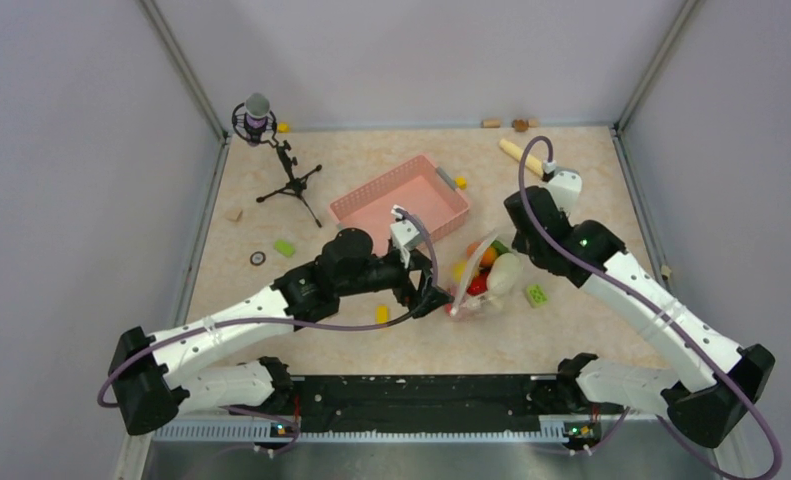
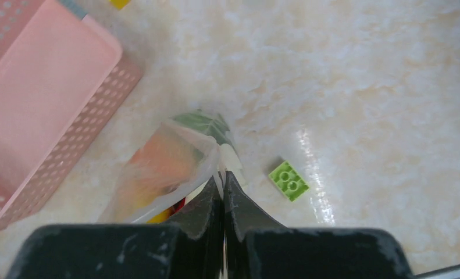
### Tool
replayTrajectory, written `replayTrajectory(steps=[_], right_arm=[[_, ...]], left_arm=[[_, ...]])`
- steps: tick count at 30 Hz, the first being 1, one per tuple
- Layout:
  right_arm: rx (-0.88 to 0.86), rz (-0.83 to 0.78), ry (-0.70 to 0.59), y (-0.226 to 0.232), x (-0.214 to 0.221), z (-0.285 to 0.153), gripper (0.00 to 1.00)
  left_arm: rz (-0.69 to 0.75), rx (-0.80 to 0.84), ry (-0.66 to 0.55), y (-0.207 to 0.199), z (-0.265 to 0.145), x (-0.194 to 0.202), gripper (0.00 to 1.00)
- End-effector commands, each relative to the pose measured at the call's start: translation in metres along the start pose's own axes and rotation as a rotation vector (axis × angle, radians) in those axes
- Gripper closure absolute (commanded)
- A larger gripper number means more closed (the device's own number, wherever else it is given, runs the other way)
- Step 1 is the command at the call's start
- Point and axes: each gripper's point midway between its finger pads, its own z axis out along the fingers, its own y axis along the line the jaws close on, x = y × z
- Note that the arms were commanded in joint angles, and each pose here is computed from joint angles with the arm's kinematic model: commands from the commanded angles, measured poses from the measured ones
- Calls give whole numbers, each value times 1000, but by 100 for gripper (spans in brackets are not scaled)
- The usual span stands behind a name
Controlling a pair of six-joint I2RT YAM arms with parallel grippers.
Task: Place the food in the zip-top bag and seal the zipper
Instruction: Adjust the zipper food storage bag at the center of the board.
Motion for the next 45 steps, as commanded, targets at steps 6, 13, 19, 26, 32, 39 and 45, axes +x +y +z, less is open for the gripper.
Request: replayTrajectory(steps=[6,13,19,26,32,39,45], right_arm=[[215,76,-62,-49,-11,-19,100],[148,48,-39,-45,0,-15,100],[109,62,-14,-47,10,-12,100],[59,97,6,-48,15,-12,100],[30,110,14,-49,20,-10,100],[11,122,37,-47,28,-3,100],[3,136,32,-48,29,-3,100]], left_arm=[[213,269,-36,-33,-3,21,3],[247,194,-56,-15,1,32,3],[226,187,-93,-9,16,34,10],[209,238,-162,-11,28,42,17],[198,233,-178,-5,41,46,20],[182,244,-209,-3,53,47,37],[186,251,-229,-2,57,45,60]])
